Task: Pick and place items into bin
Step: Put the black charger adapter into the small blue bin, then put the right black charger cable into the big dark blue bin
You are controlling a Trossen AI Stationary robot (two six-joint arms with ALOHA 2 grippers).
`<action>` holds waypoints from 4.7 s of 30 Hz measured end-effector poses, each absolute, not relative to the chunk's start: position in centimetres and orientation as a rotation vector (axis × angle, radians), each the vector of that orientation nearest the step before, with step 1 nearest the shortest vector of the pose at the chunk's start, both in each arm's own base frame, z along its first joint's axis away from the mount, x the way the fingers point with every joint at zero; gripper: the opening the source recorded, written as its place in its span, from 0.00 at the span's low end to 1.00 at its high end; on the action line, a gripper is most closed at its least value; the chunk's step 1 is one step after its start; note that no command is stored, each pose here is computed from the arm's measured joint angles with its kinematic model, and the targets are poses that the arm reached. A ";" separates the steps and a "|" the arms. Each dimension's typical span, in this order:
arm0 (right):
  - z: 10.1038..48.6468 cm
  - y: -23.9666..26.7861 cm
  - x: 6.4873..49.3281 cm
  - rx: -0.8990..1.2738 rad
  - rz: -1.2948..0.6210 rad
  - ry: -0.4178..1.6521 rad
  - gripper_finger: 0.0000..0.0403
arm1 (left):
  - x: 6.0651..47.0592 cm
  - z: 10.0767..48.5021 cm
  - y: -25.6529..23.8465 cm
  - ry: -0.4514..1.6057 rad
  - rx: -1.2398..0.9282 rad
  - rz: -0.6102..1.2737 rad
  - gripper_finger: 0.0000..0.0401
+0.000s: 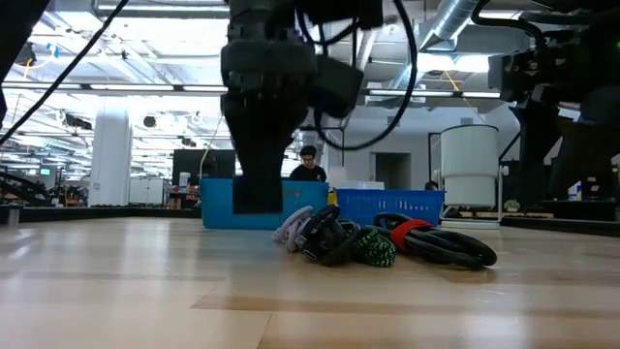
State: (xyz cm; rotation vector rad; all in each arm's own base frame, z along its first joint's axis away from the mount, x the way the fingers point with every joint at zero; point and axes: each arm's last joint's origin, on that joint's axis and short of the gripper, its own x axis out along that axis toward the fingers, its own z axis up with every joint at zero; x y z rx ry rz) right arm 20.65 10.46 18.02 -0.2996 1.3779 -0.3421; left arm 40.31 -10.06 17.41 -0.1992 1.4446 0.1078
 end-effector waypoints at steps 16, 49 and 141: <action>18.0 10.5 20.6 -0.300 -0.342 1.379 0.66 | 43.6 25.3 -5.6 1.183 0.138 0.243 0.38; 18.0 10.8 21.1 -0.263 -0.325 1.331 0.66 | 46.1 26.8 2.7 0.973 0.061 0.228 0.47; 15.9 11.9 34.1 0.533 -0.399 0.778 0.13 | 18.2 24.1 -4.8 0.358 -0.105 -0.071 0.47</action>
